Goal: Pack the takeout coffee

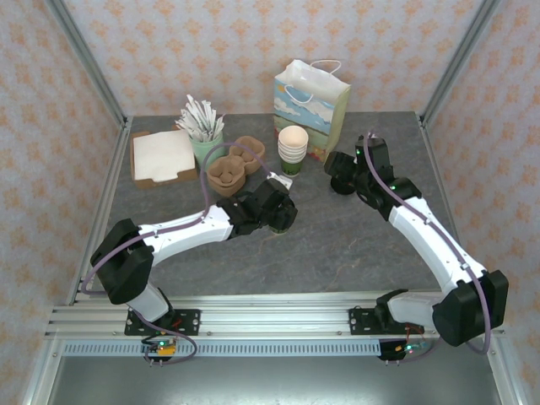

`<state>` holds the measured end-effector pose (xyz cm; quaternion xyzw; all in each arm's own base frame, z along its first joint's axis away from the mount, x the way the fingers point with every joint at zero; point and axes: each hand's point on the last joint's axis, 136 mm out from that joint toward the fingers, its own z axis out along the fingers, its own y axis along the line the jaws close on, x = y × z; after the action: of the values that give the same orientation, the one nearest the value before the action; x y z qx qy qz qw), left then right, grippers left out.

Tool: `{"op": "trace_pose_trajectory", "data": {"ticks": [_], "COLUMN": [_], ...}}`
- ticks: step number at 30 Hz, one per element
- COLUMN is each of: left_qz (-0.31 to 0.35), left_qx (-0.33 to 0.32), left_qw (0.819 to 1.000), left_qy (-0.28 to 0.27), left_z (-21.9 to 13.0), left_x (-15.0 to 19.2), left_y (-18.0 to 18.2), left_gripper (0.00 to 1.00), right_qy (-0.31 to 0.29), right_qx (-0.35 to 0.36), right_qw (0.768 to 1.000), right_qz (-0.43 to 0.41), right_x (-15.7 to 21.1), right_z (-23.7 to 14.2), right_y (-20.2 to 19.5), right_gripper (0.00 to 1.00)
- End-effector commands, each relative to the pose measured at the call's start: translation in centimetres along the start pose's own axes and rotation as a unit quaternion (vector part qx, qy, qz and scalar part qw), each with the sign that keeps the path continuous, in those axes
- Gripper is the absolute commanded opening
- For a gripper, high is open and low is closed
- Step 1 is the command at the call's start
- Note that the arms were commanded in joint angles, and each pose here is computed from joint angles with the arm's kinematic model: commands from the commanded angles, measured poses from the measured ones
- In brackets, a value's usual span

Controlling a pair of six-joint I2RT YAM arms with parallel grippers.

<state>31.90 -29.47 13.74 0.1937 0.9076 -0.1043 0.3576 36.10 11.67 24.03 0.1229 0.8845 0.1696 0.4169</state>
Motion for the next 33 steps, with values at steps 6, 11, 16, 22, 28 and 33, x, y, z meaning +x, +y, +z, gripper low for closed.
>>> {"op": "trace_pose_trajectory", "data": {"ticks": [6, 11, 16, 22, 28, 33], "left_qz": [-0.008, -0.014, -0.020, -0.023, -0.019, -0.022], "left_qx": [-0.002, -0.005, -0.016, -0.017, -0.015, -0.012], "left_qw": [1.000, 1.000, 1.000, 0.999, 1.000, 0.999], "left_qy": [-0.005, -0.008, -0.012, -0.020, -0.012, -0.019], "left_z": [0.3, 0.4, 0.3, 0.0, 0.3, -0.2], "left_x": [-0.2, -0.3, -0.5, -0.9, -0.3, -0.6], "left_y": [-0.4, -0.3, 0.0, 0.1, 0.1, 0.1], "left_gripper": [0.72, 0.72, 0.72, 0.72, 0.72, 0.72], "right_qy": [0.001, 0.003, 0.007, 0.009, 0.010, 0.012], "right_qx": [-0.006, -0.009, -0.011, -0.006, 0.000, 0.000], "right_qw": [1.000, 1.000, 1.000, 1.000, 1.000, 1.000], "right_qz": [0.002, 0.004, 0.005, 0.005, 0.003, 0.005], "right_x": [-0.4, -0.4, -0.3, 0.0, 0.4, 0.6], "right_z": [0.2, 0.4, 0.6, 0.7, 0.6, 0.7], "right_y": [0.4, 0.5, 0.6, 0.3, -0.2, -0.2], "right_gripper": [0.79, 0.79, 0.79, 0.79, 0.79, 0.79]}}
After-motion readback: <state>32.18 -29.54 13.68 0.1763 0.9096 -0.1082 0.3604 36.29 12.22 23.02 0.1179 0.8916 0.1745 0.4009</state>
